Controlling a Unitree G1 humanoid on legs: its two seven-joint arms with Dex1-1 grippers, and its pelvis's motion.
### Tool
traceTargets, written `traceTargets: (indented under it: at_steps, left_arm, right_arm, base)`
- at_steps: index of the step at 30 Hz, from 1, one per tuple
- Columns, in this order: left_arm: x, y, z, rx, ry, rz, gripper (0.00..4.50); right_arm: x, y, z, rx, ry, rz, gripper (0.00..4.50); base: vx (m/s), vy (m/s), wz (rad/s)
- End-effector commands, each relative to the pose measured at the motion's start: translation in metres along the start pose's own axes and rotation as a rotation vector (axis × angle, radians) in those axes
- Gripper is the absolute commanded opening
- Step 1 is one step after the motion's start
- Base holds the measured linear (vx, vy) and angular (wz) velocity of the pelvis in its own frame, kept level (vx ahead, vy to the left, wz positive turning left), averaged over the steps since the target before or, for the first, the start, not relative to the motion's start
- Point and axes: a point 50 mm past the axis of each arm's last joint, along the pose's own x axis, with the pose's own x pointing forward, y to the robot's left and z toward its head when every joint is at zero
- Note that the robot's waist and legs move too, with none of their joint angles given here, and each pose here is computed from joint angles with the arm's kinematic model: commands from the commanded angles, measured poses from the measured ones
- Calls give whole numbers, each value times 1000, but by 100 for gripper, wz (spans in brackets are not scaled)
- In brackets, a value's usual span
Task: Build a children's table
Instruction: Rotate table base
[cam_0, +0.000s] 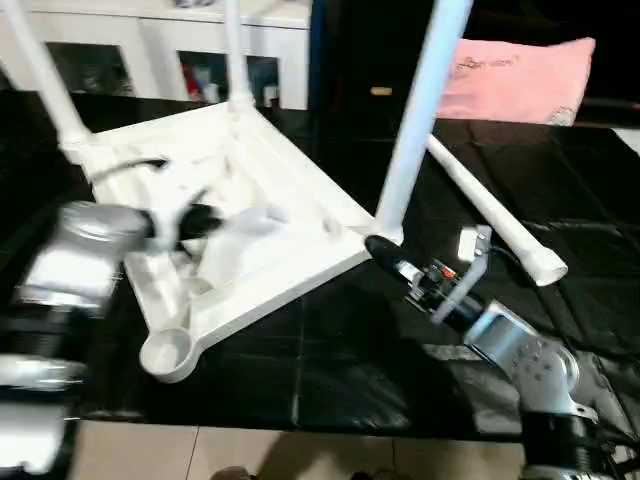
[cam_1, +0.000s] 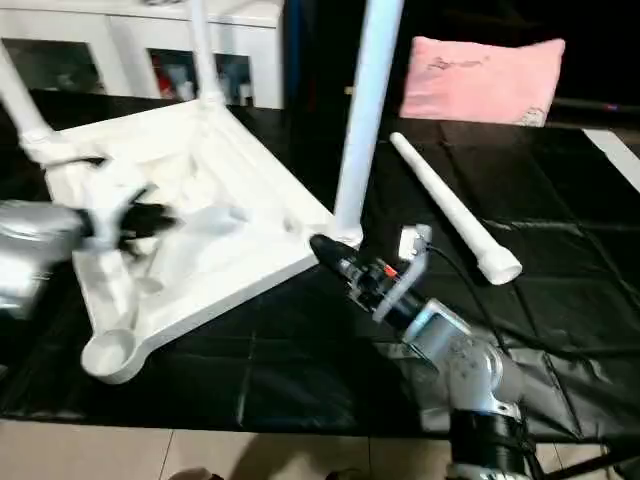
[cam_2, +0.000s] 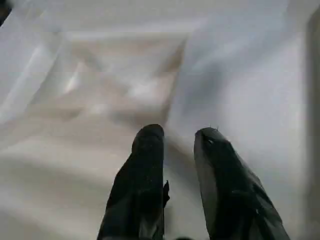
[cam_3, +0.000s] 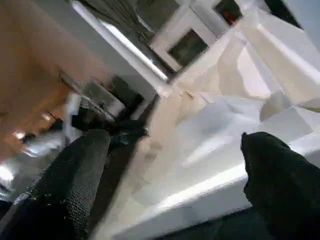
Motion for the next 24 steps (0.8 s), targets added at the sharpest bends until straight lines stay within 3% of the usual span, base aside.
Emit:
traceTargets:
  at_steps: [1, 5, 8, 10, 12, 19, 24]
  left_arm:
    - [-4, 0, -5, 44, 59, 6, 89]
    - [-7, 1, -11, 42, 93, 19, 55]
    - [-7, 3, -21, 62, 150, 67, 33]
    - [-7, 3, -22, 62, 154, 70, 11]
    - [-8, 4, -30, 96, 212, 78, 11]
    - [-11, 8, -35, 120, 275, 126, 11]
    - [-9, -2, -43, 172, 336, 6, 11]
  right_arm:
    - [3, -7, -4, -108, 72, -96, 450]
    - [7, -10, -9, -198, 132, -160, 450]
    - [13, -17, -14, -333, 229, -264, 450]
    - [14, -18, -16, -356, 247, -280, 450]
    - [19, -21, -21, -431, 290, -322, 450]
    - [33, -28, -24, -510, 303, -417, 450]
    - [49, -31, -24, -552, 291, -452, 450]
  base:
    - [0, 0, 0]
    - [0, 0, 0]
    - [0, 0, 0]
    - [0, 0, 0]
    - [0, 0, 0]
    - [0, 0, 0]
    - [0, 0, 0]
